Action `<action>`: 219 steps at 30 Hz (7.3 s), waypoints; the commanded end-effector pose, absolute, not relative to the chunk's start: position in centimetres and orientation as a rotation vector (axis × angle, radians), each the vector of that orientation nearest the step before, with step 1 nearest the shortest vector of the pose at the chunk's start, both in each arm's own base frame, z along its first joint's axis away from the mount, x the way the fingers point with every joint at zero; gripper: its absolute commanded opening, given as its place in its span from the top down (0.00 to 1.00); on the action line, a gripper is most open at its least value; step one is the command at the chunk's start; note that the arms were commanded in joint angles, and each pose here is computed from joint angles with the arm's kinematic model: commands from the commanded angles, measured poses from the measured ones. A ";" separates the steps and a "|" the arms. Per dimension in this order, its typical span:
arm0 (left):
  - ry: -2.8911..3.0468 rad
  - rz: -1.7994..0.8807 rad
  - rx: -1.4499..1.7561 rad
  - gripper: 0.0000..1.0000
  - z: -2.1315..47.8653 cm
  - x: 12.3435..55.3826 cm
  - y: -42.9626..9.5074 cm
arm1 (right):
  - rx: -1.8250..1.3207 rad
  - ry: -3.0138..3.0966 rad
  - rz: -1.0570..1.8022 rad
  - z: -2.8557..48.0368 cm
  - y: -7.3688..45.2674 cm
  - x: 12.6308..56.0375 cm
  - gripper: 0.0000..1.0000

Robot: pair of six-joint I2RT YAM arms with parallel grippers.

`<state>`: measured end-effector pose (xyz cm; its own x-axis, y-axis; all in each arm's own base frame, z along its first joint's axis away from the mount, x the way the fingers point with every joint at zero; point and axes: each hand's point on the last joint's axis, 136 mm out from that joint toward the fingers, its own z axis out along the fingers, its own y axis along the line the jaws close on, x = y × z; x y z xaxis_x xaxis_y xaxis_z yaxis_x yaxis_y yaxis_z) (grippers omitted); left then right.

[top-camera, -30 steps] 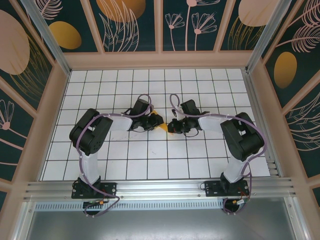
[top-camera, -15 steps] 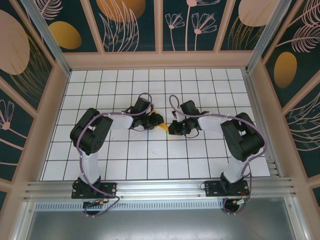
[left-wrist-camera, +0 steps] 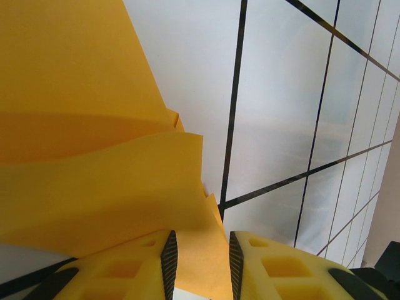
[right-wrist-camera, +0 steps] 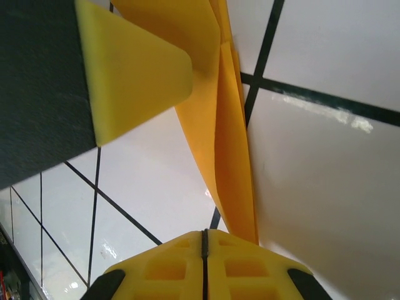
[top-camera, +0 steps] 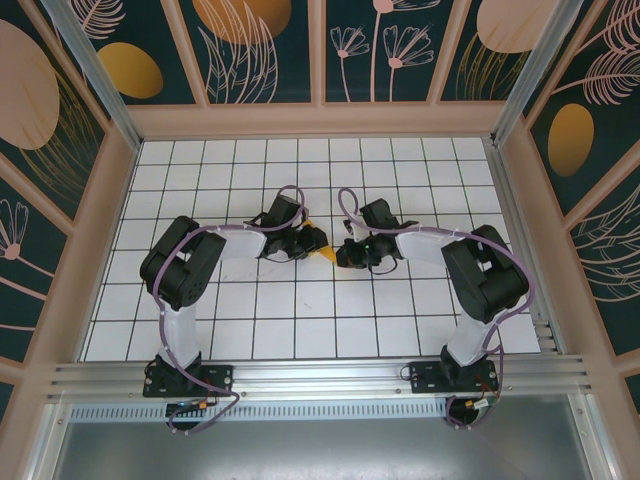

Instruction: Fold a paper plane with a square sheet of paper (pick it up from the middle)

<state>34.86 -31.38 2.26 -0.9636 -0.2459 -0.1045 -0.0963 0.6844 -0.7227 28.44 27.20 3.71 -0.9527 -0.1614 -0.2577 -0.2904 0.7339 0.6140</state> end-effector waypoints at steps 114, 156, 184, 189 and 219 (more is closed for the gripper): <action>2.643 -1.185 -0.096 0.63 4.4 37.1 -32.3 | -0.115 2.889 0.899 -1.5 25.3 28.3 0.94; 2.646 -0.912 -0.080 0.61 0.5 41.4 -26.7 | -0.100 2.927 0.881 -2.3 24.6 27.7 0.94; 2.396 -1.018 -0.101 0.61 9.6 43.5 -25.4 | -0.081 2.884 0.908 -1.6 25.0 28.3 0.94; 2.340 -1.182 -0.095 0.64 10.9 40.8 -26.5 | -0.072 2.880 0.912 -1.5 24.9 28.4 0.94; 2.626 -1.207 -0.158 0.78 2.1 35.2 -32.6 | -0.047 2.916 0.869 -2.1 24.3 27.8 0.99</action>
<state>34.16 -32.66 2.41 -0.9710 -0.1746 -0.1632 0.0205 0.6195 -0.7847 29.89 27.58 1.62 -0.9777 -0.0301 -0.2078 -0.1619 0.7379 0.6552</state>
